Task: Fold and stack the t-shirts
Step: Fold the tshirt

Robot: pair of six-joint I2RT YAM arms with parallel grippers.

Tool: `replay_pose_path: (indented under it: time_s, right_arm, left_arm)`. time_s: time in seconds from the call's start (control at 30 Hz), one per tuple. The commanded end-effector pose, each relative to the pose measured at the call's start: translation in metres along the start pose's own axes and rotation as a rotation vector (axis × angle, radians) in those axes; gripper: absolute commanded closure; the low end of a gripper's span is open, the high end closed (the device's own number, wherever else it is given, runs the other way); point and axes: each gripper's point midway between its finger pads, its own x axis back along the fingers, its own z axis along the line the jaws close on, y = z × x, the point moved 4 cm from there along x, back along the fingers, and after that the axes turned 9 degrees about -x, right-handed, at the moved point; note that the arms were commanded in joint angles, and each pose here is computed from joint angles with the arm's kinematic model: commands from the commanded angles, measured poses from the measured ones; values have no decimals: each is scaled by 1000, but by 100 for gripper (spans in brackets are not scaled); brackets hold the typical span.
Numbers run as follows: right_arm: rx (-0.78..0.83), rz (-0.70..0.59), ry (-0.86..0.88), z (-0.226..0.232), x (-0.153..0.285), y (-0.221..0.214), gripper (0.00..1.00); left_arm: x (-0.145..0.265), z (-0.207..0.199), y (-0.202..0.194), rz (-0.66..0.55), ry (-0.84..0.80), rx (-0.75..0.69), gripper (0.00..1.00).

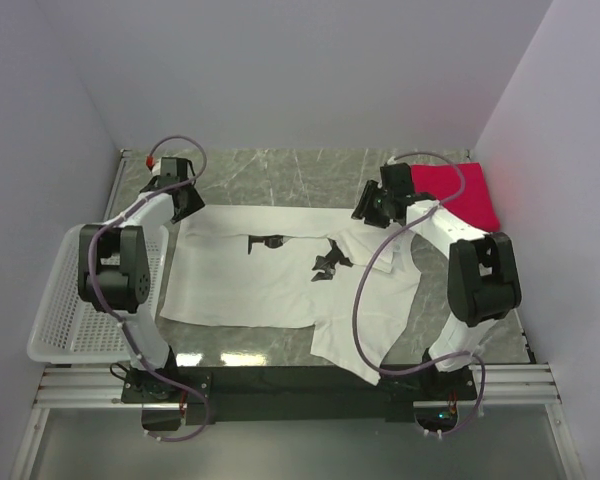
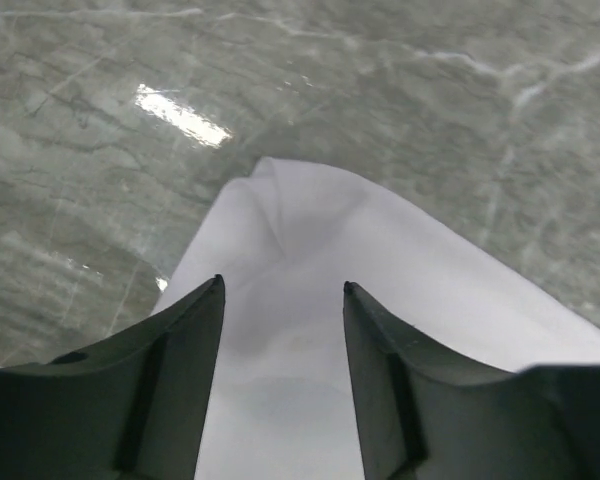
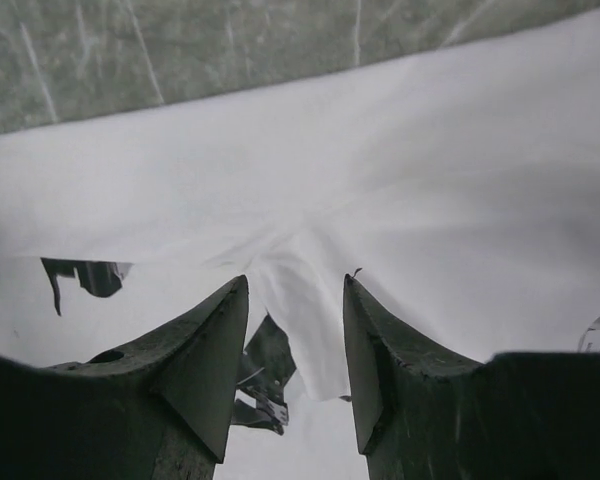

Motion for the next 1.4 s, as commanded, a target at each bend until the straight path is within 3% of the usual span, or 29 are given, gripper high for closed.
replay_pose_path:
  time_s: [0.0, 0.73, 1.07, 1.37]
  right_arm:
    - [-33, 40, 4, -4, -14, -9, 51]
    - [-90, 105, -206, -50, -45, -9, 53]
    - [-102, 129, -271, -65, -44, -13, 53]
    - [-119, 137, -311, -78, -40, -12, 53]
  left_arm:
    - [-14, 6, 23, -32, 35, 19, 47]
    - [-58, 4, -4, 107, 57, -33, 61]
    - [-61, 13, 19, 65, 111, -75, 94]
    - [-68, 30, 35, 85, 176, -112, 90]
